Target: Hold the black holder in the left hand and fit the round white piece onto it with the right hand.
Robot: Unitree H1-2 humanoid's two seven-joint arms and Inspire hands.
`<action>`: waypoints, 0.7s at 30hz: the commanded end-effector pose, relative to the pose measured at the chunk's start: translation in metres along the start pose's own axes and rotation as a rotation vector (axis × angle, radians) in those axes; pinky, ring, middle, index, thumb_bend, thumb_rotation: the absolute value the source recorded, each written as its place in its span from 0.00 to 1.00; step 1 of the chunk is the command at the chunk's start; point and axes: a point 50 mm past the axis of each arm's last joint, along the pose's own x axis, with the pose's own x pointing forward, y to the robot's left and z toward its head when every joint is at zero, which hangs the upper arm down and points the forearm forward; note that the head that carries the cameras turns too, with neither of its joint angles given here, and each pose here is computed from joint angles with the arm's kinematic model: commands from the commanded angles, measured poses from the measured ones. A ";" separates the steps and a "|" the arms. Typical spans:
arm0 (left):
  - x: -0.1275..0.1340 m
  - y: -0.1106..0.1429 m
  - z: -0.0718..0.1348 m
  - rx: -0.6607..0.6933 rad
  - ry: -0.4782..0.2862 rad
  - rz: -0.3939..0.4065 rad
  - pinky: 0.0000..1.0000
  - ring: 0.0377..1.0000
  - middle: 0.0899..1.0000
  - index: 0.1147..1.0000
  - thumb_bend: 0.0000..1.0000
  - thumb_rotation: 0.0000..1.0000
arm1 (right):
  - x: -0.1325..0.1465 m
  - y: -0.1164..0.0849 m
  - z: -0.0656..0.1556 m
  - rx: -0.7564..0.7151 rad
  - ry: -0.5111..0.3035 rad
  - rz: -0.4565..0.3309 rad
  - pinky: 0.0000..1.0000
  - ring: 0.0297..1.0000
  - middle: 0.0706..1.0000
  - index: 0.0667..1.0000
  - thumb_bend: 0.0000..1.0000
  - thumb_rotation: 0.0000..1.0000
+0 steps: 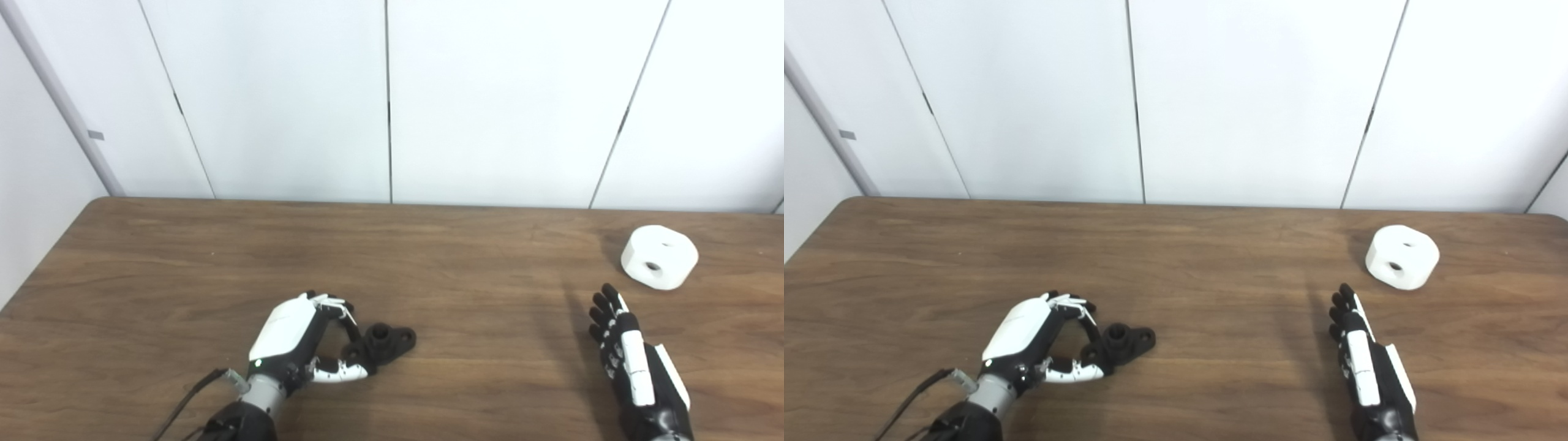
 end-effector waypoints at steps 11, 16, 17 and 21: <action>-0.020 -0.024 0.023 0.022 -0.099 -0.013 0.98 0.88 0.77 0.42 0.52 0.04 | -0.005 -0.006 0.020 -0.033 -0.049 -0.022 1.00 0.96 0.97 1.00 0.58 1.00; -0.024 -0.032 0.024 0.018 -0.113 -0.009 0.96 0.87 0.75 0.42 0.52 0.05 | -0.008 -0.009 0.022 -0.033 -0.042 -0.022 1.00 0.96 0.97 1.00 0.57 1.00; -0.024 -0.033 0.025 0.018 -0.112 -0.009 0.96 0.87 0.75 0.42 0.52 0.05 | -0.008 -0.009 0.023 -0.039 -0.043 -0.024 1.00 0.96 0.97 1.00 0.57 1.00; -0.026 -0.037 0.023 0.023 -0.117 -0.004 0.95 0.86 0.75 0.42 0.52 0.05 | -0.009 -0.014 0.026 -0.071 -0.048 -0.040 1.00 0.96 0.97 1.00 0.54 0.98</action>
